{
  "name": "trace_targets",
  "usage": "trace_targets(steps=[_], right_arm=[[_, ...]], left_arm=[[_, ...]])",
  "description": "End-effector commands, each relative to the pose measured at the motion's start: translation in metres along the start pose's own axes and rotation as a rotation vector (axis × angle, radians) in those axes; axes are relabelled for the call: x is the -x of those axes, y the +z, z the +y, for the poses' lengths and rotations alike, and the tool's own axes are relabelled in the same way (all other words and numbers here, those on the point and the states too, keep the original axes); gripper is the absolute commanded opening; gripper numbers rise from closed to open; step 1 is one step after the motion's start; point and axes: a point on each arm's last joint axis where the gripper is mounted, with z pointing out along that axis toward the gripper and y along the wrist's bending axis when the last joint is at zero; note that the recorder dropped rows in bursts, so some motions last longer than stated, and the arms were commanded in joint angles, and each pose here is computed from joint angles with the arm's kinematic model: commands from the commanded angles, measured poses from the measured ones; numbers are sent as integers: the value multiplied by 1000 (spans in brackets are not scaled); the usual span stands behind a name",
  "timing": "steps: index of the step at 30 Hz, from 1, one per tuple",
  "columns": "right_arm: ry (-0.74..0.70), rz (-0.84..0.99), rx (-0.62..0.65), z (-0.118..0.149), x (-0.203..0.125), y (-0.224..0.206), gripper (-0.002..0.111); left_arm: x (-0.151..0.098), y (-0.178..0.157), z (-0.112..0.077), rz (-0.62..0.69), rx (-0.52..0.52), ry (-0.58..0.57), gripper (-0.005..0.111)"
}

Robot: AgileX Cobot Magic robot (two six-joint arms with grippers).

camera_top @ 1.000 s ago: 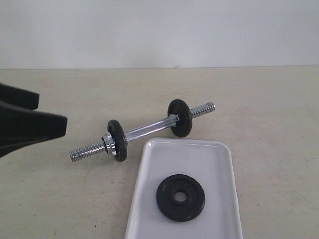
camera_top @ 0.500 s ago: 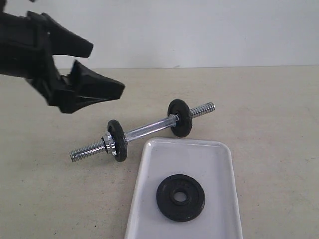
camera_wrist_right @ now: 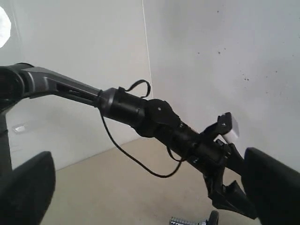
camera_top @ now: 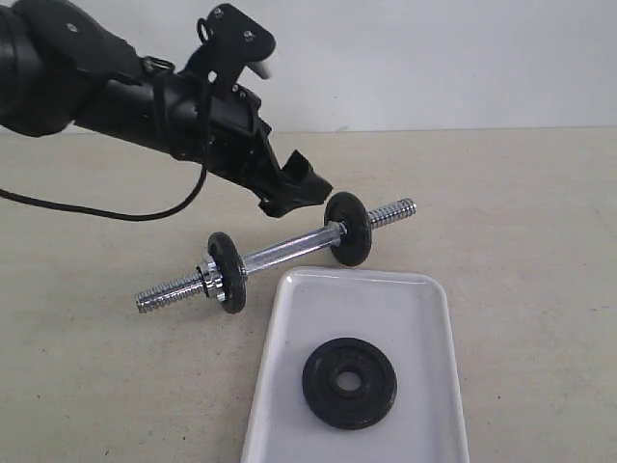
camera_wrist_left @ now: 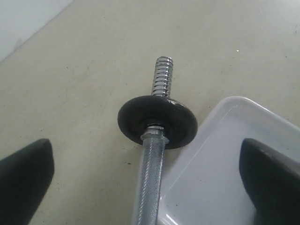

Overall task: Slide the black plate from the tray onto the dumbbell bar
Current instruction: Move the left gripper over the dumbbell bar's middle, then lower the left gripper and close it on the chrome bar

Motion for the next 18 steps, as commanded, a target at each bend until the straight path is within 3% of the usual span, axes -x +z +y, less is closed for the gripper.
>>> trace_targets(steps=[1, 5, 13, 18], right_arm=[[-4, 2, -4, -1, 1, 1, 105], [-4, 3, -2, 0, 1, 1, 105], [-4, 8, 7, 0, 1, 1, 105], [-4, 9, 9, 1, 0, 1, 105]], left_arm=[[-6, 30, 5, 35, -10, -17, 99], [-20, 55, 8, 83, -24, -32, 99], [-29, 65, 12, 106, 14, -1, 99], [-48, 84, 12, 159, 1, 22, 99]])
